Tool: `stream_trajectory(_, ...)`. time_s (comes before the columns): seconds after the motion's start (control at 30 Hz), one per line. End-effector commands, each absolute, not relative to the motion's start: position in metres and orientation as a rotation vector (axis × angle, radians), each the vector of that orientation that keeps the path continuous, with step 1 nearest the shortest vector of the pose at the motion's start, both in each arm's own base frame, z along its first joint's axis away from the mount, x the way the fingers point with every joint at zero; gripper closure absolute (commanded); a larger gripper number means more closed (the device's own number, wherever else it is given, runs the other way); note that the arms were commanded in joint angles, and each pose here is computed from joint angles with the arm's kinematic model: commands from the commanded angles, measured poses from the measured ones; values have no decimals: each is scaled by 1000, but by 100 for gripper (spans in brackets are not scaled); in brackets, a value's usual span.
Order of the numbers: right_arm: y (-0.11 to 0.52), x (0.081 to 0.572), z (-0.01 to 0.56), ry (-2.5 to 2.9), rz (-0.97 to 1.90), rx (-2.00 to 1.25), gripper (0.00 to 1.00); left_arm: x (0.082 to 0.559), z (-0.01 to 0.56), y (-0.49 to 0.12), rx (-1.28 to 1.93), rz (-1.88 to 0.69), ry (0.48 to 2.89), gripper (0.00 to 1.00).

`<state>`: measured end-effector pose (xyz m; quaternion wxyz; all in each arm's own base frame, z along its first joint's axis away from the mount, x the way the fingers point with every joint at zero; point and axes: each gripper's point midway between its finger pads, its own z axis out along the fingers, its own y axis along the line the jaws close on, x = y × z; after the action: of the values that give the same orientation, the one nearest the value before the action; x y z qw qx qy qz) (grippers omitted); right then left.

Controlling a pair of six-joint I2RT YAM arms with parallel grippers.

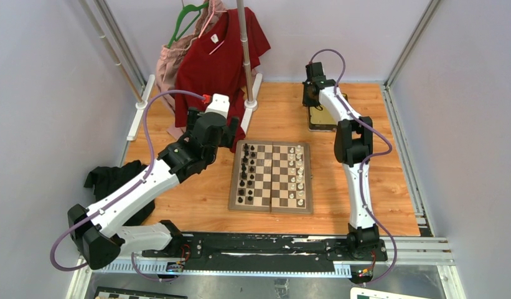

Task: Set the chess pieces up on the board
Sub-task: Adjust the storage box at the center of the board.

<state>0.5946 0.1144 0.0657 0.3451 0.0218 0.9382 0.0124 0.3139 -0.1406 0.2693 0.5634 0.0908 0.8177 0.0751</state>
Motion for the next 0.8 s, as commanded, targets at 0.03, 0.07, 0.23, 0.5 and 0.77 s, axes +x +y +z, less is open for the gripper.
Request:
stream_trajectory(0.03,124,605,77,2384,100,118,73,320,282,-142,199,165,1901,0)
stream_trajectory(0.07,124,604,79,2380,106,118,71,320,280,-142,202,167,1904,0)
stream_trajectory(0.23,129,604,100,2339,150,105,70,320,278,-144,205,158,1906,0)
stream_trajectory(0.5,115,600,140,2277,139,107,69,323,275,-149,206,146,1914,0)
stream_trajectory(0.77,96,595,159,2257,147,99,69,325,273,-153,209,135,1923,0)
